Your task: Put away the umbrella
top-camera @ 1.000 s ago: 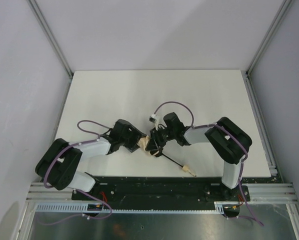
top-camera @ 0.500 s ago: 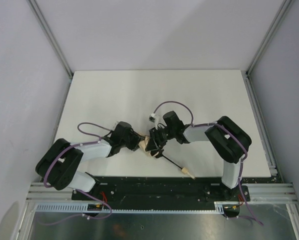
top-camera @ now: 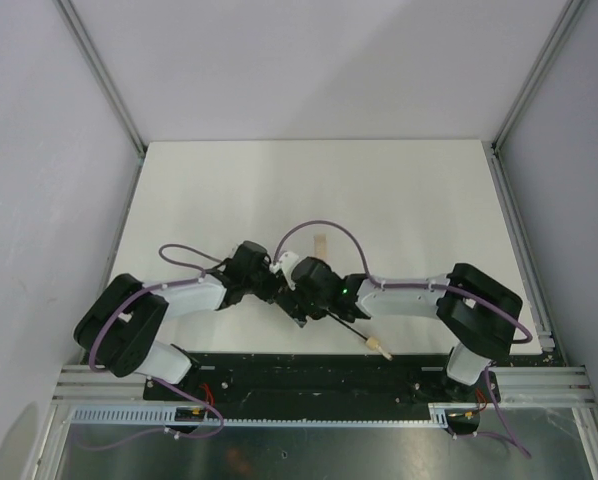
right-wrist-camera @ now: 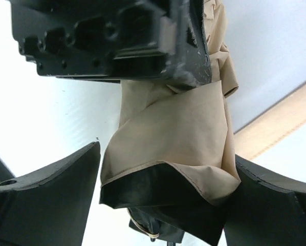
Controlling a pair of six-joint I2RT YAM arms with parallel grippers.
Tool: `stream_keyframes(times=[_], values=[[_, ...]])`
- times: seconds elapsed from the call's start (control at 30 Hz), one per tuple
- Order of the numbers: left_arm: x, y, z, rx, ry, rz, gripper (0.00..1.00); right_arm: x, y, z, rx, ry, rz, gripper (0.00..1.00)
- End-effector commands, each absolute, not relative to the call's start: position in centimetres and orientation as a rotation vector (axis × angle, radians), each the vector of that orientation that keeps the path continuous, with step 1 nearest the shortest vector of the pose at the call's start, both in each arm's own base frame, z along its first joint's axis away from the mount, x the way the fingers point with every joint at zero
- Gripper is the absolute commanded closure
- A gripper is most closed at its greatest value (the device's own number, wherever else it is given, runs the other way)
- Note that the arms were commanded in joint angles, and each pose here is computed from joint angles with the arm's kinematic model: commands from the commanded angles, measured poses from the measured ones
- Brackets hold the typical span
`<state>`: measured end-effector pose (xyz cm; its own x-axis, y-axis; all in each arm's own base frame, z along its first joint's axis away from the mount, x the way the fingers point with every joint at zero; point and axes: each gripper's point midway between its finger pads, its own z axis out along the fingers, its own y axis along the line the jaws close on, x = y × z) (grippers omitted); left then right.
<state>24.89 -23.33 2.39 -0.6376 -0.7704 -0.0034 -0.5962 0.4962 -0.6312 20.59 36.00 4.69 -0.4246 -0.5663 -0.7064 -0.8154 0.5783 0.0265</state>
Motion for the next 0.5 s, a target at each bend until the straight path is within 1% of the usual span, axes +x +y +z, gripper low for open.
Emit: stream_keyframes(times=[0.0, 0.07, 0.1, 0.13, 0.17, 0.23, 0.3, 0.33, 0.37, 0.4, 0.47], values=[[21.8, -21.3, -0.9, -1.251, 2.594, -0.654, 1.00, 23.7, 34.8, 5.7, -1.059, 2.032, 0.082, 0.15], [21.7, -21.3, -0.9, -1.266, 2.598, -0.648, 1.00, 24.4, 34.4, 5.3, -1.041, 2.004, -0.043, 0.22], [21.7, -21.3, -0.8, -1.270, 2.597, -0.648, 1.00, 24.6, 34.2, 4.9, -1.035, 1.991, -0.100, 0.28], [21.7, -21.2, -0.8, -1.279, 2.597, -0.647, 1.00, 24.8, 34.0, 4.6, -1.032, 1.981, -0.143, 0.35], [21.7, -21.2, -0.7, -1.287, 2.595, -0.650, 1.00, 25.0, 33.8, 4.2, -1.032, 1.978, -0.175, 0.44], [21.5, -21.2, -0.6, -1.311, 2.590, -0.661, 1.00, 25.1, 33.6, 3.5, -1.039, 1.988, -0.190, 0.61], [21.4, -21.1, -0.4, -1.334, 2.579, -0.669, 0.99, 25.0, 33.7, 2.7, -1.054, 2.015, -0.160, 0.73], [21.5, -21.0, -0.3, -1.339, 2.570, -0.674, 0.94, 24.9, 33.8, 2.3, -1.064, 2.028, -0.141, 0.81], [21.6, -20.8, -0.2, -1.336, 2.562, -0.678, 0.88, 24.8, 33.8, 1.9, -1.079, 2.042, -0.121, 0.89], [21.7, -20.7, 0.1, -1.327, 2.552, -0.685, 0.76, 24.6, 34.0, 1.5, -1.097, 2.058, -0.089, 0.94], [22.0, -20.3, 0.5, -1.302, 2.532, -0.695, 0.50, 24.2, 34.3, 0.8, -1.126, 2.089, -0.021, 0.99]])
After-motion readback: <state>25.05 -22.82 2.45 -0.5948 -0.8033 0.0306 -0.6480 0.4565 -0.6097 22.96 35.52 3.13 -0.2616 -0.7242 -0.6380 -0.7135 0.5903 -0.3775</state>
